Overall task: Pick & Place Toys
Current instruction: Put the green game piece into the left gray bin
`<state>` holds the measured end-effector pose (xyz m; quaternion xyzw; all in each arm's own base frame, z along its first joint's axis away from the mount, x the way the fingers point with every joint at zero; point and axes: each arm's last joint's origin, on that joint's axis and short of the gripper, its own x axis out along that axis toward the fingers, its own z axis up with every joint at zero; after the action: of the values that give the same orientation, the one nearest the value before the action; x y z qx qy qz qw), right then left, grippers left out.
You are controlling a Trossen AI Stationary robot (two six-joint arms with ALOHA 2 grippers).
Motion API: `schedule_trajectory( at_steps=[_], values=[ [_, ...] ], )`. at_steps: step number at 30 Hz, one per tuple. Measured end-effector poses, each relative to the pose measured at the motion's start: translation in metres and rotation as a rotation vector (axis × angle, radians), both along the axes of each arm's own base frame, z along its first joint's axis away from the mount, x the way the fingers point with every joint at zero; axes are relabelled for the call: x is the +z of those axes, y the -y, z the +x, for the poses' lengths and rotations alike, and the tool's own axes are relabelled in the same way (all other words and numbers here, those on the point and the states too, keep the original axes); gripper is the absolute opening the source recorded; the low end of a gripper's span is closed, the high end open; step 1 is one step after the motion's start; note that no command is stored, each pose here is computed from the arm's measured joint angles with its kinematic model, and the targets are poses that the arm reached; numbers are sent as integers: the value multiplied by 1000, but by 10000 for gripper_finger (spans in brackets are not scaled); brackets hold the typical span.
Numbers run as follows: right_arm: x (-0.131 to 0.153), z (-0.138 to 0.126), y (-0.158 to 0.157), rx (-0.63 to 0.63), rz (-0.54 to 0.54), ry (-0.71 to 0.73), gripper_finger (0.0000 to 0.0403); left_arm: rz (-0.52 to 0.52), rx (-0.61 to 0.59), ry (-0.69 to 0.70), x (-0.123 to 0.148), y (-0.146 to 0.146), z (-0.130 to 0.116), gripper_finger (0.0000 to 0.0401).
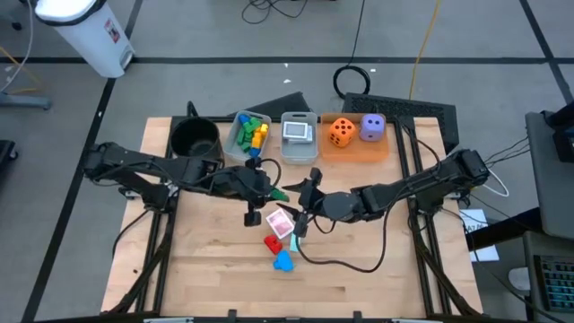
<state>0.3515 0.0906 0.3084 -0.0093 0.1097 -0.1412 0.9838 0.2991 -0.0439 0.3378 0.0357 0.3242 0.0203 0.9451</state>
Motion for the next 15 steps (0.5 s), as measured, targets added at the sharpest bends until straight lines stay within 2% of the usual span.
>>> schedule_trajectory(
  at_steps=[8,15],
  values=[
    [0,0,0,0,1,-1,203,-15,2,-6,-1,0,0,84],
    [0,0,0,1,2,-1,139,-34,-6,-9,-1,1,0,84]
  ],
)
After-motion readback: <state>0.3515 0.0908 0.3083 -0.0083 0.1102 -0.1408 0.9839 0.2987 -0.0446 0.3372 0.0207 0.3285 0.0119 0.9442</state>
